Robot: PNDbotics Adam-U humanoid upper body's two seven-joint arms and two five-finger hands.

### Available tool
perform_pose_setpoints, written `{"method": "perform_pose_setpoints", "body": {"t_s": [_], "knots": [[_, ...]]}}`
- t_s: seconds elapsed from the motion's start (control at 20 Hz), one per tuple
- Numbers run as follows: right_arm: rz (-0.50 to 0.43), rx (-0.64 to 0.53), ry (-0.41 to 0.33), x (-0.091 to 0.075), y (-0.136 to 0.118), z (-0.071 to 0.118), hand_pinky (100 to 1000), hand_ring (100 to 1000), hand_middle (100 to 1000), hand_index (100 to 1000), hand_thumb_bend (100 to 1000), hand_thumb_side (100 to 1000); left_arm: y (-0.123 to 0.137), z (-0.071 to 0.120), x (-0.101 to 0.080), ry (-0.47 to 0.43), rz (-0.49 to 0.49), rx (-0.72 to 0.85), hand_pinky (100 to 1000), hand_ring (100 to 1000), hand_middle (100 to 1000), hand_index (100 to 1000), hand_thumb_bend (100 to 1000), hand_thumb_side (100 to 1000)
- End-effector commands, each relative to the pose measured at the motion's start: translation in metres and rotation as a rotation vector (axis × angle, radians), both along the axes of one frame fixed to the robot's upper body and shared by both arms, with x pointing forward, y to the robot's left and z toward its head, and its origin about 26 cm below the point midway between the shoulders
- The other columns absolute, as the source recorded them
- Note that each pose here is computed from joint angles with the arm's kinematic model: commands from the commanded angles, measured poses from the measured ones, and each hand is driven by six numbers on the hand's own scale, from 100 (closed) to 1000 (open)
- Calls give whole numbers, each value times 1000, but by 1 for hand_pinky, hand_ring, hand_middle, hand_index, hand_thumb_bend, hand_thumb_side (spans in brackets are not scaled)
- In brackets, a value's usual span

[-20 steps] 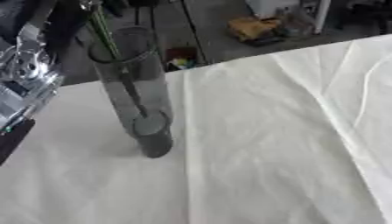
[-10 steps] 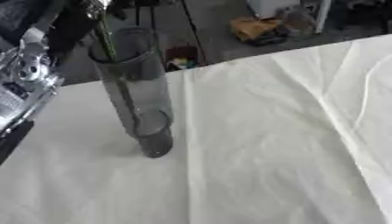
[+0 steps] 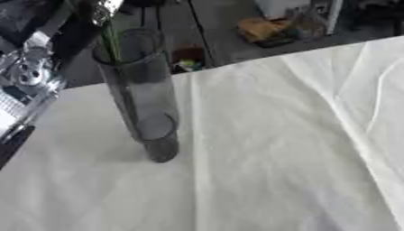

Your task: Arrange flowers into the vase.

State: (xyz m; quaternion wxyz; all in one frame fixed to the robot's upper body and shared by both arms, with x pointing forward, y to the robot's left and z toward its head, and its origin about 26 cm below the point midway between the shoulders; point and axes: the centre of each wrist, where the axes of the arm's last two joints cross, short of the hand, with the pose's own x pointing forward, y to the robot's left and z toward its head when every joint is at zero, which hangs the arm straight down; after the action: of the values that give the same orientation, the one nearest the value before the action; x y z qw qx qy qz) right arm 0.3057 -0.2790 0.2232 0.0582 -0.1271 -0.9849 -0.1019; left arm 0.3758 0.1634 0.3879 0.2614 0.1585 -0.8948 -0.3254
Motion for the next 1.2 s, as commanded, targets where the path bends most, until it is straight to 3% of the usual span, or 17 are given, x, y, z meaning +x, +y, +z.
{"method": "perform_pose_setpoints", "body": {"t_s": [0.05,0.6,1.2], "knots": [[3,4,-29,-3,-2,6,763,838,563,885,100,1000,6,12,-7,-43,7,23,823,860,818,902,100,916],[4,3,-28,-3,-2,6,763,838,563,885,100,1000,8,10,-8,-41,11,73,886,898,859,973,103,920],[2,6,-27,-3,-2,6,763,838,563,886,100,1000,13,6,-8,-27,27,134,936,933,901,1000,228,944]]}}
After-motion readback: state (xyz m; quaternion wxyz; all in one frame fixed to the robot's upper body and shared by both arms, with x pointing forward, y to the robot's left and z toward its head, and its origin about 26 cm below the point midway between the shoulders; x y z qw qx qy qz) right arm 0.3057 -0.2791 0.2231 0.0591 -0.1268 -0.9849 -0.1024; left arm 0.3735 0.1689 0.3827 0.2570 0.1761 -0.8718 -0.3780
